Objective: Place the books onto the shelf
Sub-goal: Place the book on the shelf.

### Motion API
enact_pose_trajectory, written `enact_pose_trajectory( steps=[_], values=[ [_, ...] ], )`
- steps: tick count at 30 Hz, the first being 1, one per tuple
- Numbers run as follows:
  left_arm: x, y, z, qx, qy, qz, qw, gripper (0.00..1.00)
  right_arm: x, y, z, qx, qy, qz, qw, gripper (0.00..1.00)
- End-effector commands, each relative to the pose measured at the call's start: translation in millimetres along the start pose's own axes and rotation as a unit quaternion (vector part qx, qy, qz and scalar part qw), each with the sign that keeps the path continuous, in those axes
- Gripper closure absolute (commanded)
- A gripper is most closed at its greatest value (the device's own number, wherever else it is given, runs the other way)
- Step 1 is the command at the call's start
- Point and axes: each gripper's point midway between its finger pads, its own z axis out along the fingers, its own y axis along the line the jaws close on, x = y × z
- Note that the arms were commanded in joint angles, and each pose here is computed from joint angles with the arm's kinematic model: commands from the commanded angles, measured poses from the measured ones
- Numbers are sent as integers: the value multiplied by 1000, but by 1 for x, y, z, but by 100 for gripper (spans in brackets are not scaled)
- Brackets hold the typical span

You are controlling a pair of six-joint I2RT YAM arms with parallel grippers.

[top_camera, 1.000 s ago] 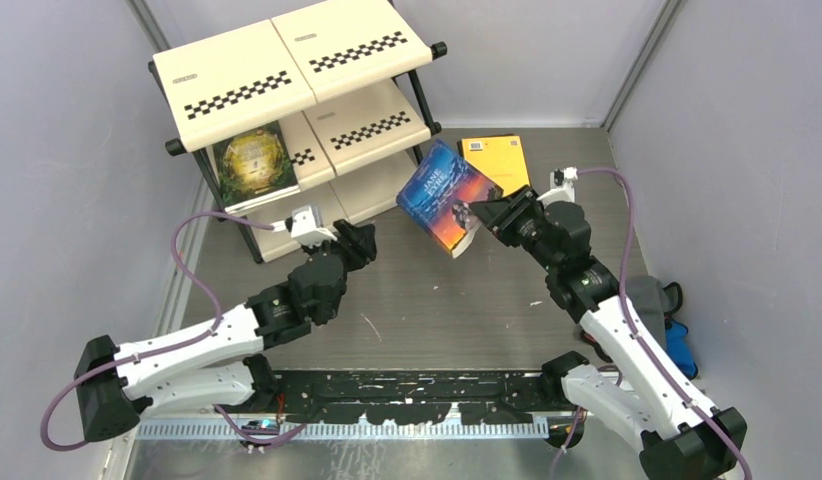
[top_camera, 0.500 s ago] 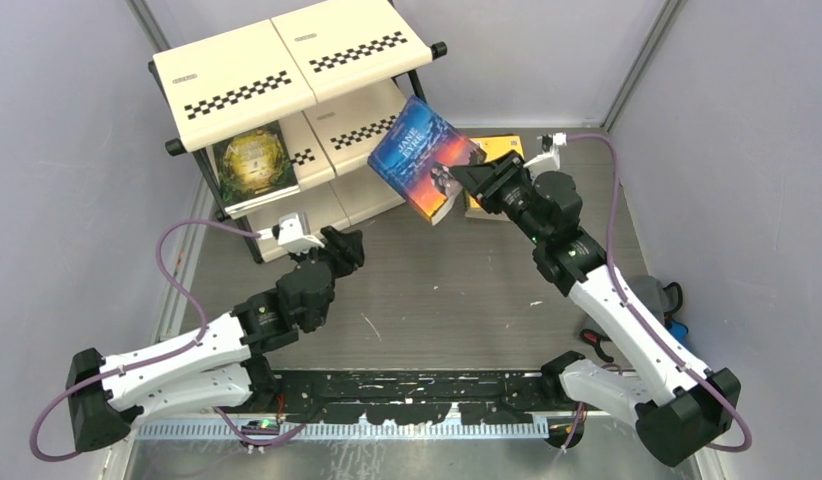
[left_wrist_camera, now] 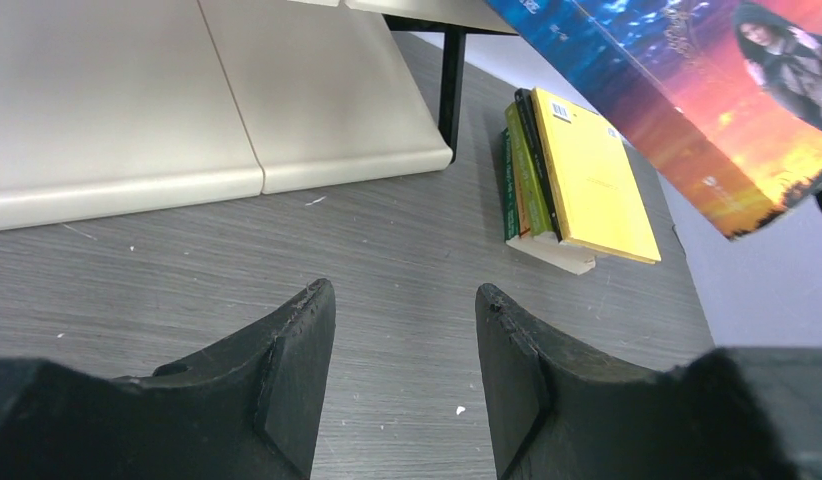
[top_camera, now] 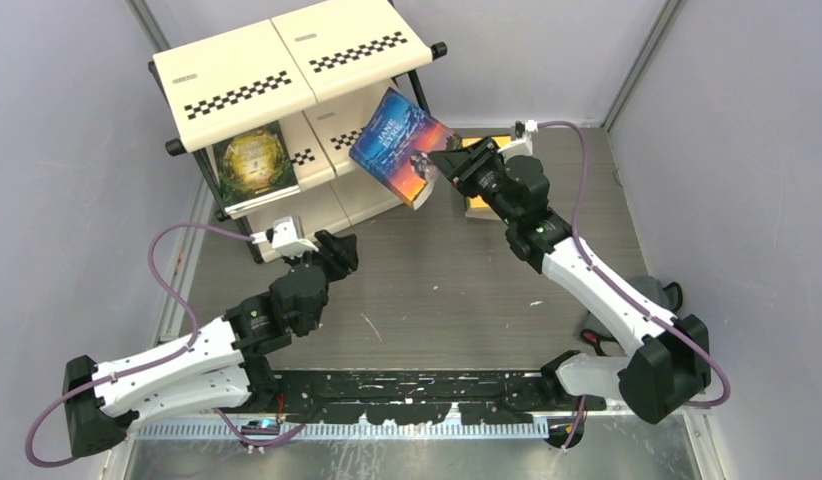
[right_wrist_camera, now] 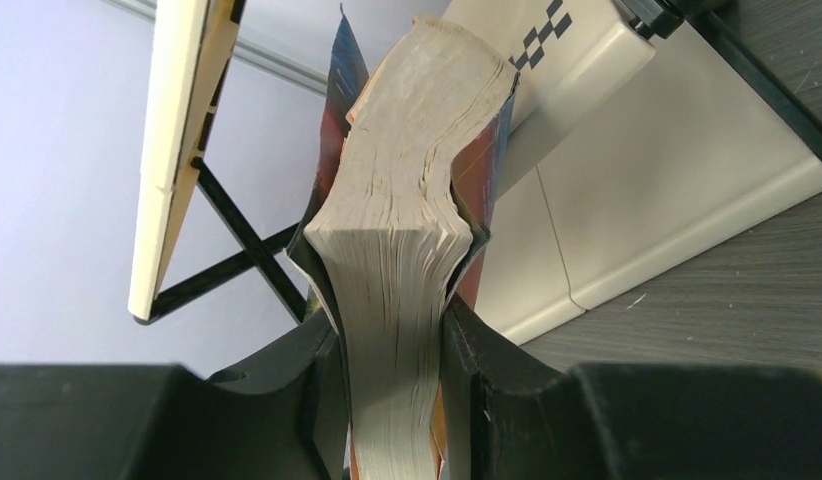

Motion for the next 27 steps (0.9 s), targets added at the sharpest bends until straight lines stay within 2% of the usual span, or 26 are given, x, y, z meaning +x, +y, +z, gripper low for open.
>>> enact_pose_trajectory(
  steps=[1, 9, 27],
  values=[
    [-8, 3, -3, -3, -13, -15, 1000, 45, -70, 123, -16, -202, -115, 31, 972, 99],
    [-6, 2, -3, 1, -10, -2, 1000, 46, -66, 117, 14, -203, -114, 33, 972, 99],
    [-5, 4, 0, 1, -19, 20, 1000, 45, -50, 52, 101, -140, -161, 14, 977, 99]
  ],
)
